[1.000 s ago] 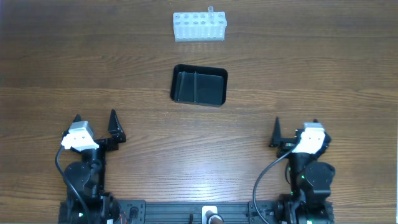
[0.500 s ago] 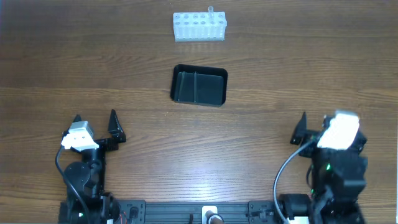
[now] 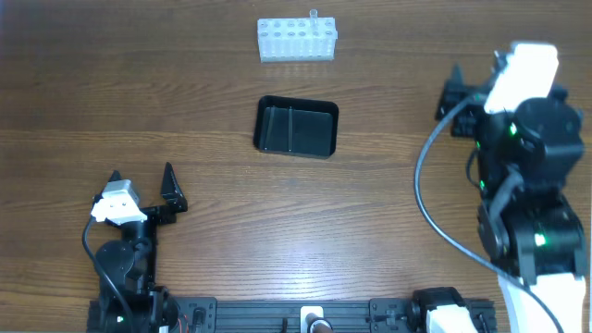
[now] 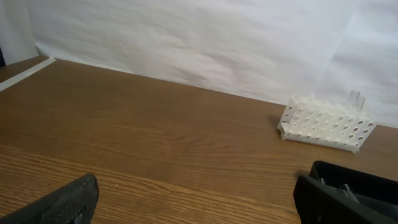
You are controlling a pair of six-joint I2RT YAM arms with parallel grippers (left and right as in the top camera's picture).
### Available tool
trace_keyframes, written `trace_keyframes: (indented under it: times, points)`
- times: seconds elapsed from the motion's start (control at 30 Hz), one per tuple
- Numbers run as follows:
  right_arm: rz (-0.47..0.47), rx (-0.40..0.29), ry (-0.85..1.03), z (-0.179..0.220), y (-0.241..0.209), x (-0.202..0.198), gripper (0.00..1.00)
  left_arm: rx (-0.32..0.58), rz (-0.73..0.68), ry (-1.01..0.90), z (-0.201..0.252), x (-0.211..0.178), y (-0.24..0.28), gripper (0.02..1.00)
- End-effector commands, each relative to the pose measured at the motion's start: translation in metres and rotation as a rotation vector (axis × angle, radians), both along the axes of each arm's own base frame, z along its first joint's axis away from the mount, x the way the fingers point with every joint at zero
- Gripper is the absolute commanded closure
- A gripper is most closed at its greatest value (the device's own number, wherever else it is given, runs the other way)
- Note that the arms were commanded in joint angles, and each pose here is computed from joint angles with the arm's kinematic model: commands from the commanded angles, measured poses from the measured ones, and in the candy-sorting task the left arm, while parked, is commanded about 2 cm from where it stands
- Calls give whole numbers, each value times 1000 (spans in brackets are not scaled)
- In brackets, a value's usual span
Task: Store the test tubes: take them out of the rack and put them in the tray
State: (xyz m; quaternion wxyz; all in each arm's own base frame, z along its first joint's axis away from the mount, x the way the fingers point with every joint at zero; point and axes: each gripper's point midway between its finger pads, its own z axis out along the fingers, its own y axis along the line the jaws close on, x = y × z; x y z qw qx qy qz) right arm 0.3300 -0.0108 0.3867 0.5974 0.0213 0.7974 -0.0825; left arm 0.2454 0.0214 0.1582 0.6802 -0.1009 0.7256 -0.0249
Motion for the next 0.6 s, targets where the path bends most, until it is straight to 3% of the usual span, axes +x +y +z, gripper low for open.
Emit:
trace_keyframes:
  times: [0.03, 0.37, 0.6]
  points:
    - [70, 0, -40, 10, 25, 26, 9, 14, -12, -1, -1, 0, -2, 20]
    - [185, -8, 18, -11, 71, 41, 7, 13, -12, -1, -1, 0, -2, 20]
    - [211, -13, 43, -24, 85, 52, 9, 14, -12, -1, -1, 0, -2, 20]
